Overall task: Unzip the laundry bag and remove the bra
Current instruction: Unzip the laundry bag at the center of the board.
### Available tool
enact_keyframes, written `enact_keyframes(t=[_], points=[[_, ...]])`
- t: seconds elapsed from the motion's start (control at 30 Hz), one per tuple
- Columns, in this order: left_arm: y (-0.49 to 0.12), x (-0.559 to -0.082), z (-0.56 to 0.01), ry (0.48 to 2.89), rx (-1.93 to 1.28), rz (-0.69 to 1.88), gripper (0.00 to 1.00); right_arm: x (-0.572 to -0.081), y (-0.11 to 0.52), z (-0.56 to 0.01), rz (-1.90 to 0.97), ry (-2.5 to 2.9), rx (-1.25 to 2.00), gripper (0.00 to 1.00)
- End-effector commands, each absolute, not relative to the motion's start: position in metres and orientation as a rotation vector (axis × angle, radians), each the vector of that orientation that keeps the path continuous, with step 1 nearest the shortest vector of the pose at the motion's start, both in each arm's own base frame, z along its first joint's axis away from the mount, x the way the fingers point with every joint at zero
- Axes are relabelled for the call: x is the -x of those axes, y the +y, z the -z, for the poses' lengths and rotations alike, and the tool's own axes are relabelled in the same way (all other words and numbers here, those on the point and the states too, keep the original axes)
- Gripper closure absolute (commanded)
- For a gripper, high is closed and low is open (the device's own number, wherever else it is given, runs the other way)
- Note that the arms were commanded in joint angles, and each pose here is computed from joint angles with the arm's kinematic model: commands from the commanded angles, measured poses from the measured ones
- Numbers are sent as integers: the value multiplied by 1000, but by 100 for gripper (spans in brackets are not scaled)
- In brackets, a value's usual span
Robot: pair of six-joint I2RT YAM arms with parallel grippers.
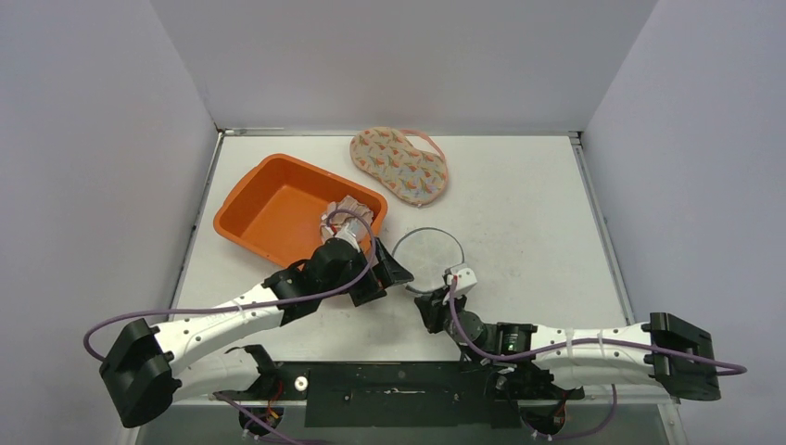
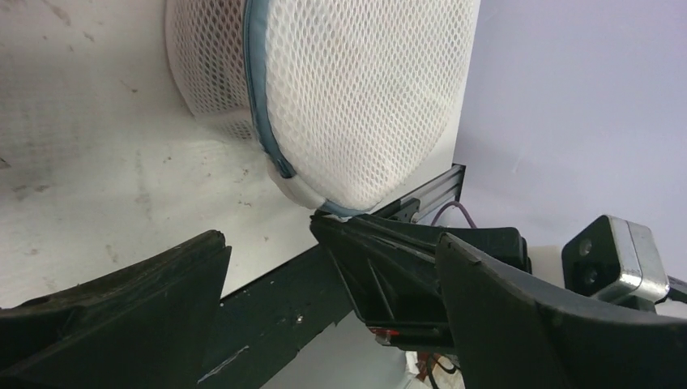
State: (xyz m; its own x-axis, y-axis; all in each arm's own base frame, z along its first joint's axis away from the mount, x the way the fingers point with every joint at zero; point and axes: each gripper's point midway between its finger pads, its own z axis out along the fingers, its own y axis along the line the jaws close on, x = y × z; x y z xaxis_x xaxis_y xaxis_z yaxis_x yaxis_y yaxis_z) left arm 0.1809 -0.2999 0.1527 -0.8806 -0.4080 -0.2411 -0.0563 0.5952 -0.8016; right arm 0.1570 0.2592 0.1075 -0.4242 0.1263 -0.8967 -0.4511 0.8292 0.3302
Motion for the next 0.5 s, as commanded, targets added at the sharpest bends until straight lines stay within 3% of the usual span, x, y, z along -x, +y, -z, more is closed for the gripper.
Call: enact_keyframes(t=[0.0, 0.37, 0.47], points=[[-307, -187, -164, 2328, 482, 1250, 2, -159, 287, -140, -772, 1840, 230, 95], [-327, -196, -158, 2302, 546, 1318, 51, -155, 298, -140, -788, 1838, 306, 95], [-329, -198, -154, 2314, 549, 1304, 56, -155, 296, -139, -789, 1837, 304, 95]])
